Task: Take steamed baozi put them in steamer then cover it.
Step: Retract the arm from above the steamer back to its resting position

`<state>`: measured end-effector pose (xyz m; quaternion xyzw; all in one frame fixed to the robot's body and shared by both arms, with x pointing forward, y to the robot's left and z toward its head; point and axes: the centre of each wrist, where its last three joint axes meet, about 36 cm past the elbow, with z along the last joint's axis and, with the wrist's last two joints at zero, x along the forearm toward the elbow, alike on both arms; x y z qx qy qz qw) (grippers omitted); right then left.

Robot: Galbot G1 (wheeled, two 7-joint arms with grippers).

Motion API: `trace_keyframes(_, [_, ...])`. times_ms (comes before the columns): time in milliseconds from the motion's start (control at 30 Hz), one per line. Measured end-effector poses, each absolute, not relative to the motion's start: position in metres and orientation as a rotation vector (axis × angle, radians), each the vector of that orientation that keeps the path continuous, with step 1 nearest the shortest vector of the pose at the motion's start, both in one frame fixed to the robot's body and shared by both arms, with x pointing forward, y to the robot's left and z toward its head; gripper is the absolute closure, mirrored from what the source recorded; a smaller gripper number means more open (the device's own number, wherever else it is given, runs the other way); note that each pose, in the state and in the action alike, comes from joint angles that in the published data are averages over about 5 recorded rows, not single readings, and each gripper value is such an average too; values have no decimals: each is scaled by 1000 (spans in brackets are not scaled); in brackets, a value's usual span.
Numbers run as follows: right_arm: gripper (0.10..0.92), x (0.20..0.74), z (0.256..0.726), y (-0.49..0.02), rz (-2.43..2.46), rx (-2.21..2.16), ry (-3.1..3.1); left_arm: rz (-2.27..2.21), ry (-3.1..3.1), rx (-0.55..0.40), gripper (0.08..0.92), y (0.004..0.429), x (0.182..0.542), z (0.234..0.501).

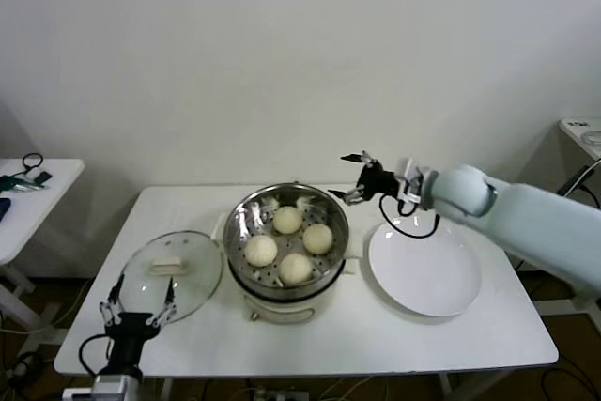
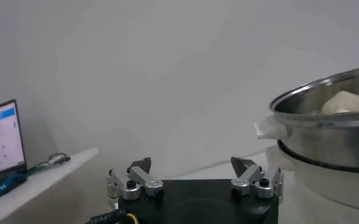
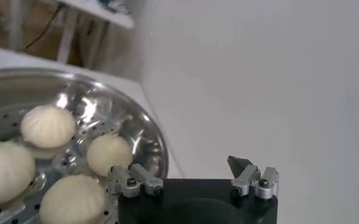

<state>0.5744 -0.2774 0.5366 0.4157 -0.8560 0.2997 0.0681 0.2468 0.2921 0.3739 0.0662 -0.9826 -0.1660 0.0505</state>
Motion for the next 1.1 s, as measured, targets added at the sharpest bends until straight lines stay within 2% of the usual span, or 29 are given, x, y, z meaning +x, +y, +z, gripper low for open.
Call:
trace_keyframes(567, [200, 497, 463, -316, 465, 902, -2945, -1037, -2828, 205, 177, 305, 245, 388])
trace_keyframes(1100, [200, 425, 415, -328, 193, 566, -2986, -1837, -2304, 132, 177, 309, 245, 391])
